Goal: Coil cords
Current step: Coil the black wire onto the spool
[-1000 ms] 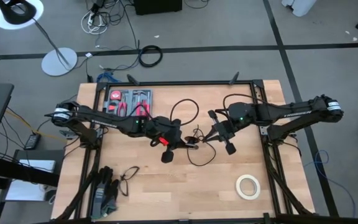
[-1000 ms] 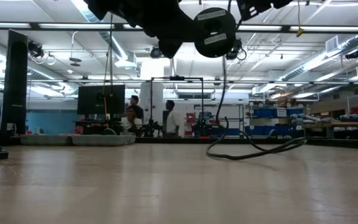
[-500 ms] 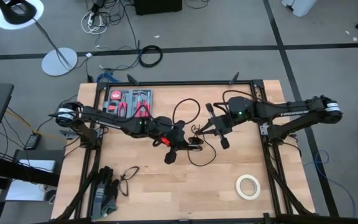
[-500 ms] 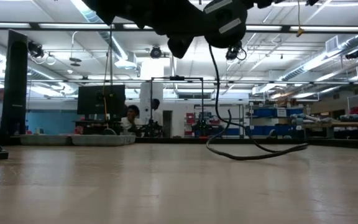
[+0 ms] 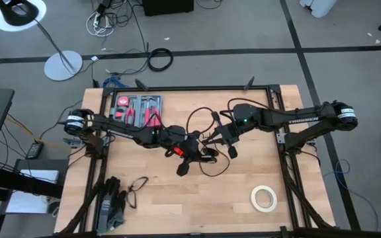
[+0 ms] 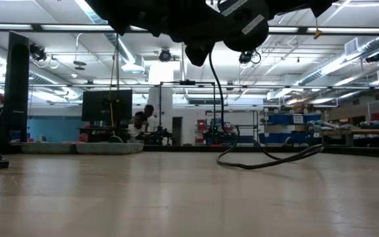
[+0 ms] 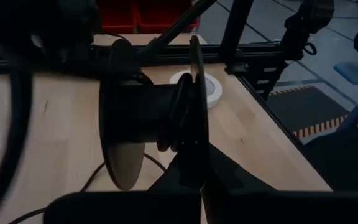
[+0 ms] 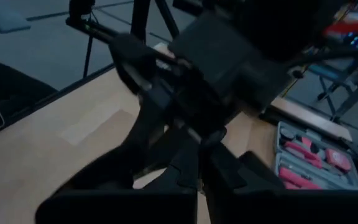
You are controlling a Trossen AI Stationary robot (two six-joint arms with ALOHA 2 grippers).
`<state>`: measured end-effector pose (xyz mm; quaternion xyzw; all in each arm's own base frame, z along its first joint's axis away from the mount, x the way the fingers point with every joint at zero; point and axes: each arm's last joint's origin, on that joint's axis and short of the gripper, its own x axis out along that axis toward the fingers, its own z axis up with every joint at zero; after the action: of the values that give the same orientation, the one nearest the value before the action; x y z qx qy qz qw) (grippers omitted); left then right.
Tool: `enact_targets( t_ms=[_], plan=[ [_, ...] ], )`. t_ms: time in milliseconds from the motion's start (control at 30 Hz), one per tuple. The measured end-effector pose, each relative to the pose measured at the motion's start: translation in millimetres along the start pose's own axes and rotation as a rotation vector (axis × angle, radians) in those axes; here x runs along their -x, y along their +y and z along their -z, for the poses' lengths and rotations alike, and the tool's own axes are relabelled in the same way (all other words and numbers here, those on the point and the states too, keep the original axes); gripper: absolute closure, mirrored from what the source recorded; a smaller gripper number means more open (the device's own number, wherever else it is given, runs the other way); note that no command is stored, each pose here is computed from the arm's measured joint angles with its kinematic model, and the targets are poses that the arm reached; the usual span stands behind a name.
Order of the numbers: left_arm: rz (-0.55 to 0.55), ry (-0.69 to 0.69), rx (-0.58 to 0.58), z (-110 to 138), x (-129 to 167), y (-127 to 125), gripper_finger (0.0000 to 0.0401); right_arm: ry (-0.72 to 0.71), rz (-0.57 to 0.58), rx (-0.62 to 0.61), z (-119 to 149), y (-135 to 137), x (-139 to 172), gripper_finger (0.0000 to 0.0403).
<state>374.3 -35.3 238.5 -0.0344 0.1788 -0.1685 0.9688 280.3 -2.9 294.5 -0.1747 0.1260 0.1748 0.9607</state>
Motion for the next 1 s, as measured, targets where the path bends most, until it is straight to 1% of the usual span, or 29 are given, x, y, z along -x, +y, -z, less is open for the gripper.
enact_targets(
  t_ms=[100,233,367,567,733,867,1000],
  plan=[
    [0.01,-0.02,-0.022,-8,0,-1,0.0401,-0.014,-0.009,0.006,2,-3,-2,0.0397],
    [0.016,-0.041,-0.074,-17,0,-1,0.0401,0.002,-0.013,0.007,6,-5,-6,0.0395],
    [0.023,-0.051,-0.134,-27,0,-2,0.0401,0.013,-0.014,-0.019,9,-5,-9,0.0381],
    [0.019,-0.03,-0.214,-31,1,-3,0.0401,0.021,-0.018,-0.106,10,-6,-9,0.0342],
    [0.017,-0.021,-0.28,-31,1,-3,0.0401,0.023,-0.049,-0.148,11,-4,-7,0.0314],
    [0.031,-0.047,-0.299,-33,1,-4,0.0401,0.046,-0.068,-0.169,13,-3,-7,0.0306],
    [0.065,-0.098,-0.327,-37,1,-6,0.0401,0.033,-0.079,-0.168,14,-2,-7,0.0307]
  ],
)
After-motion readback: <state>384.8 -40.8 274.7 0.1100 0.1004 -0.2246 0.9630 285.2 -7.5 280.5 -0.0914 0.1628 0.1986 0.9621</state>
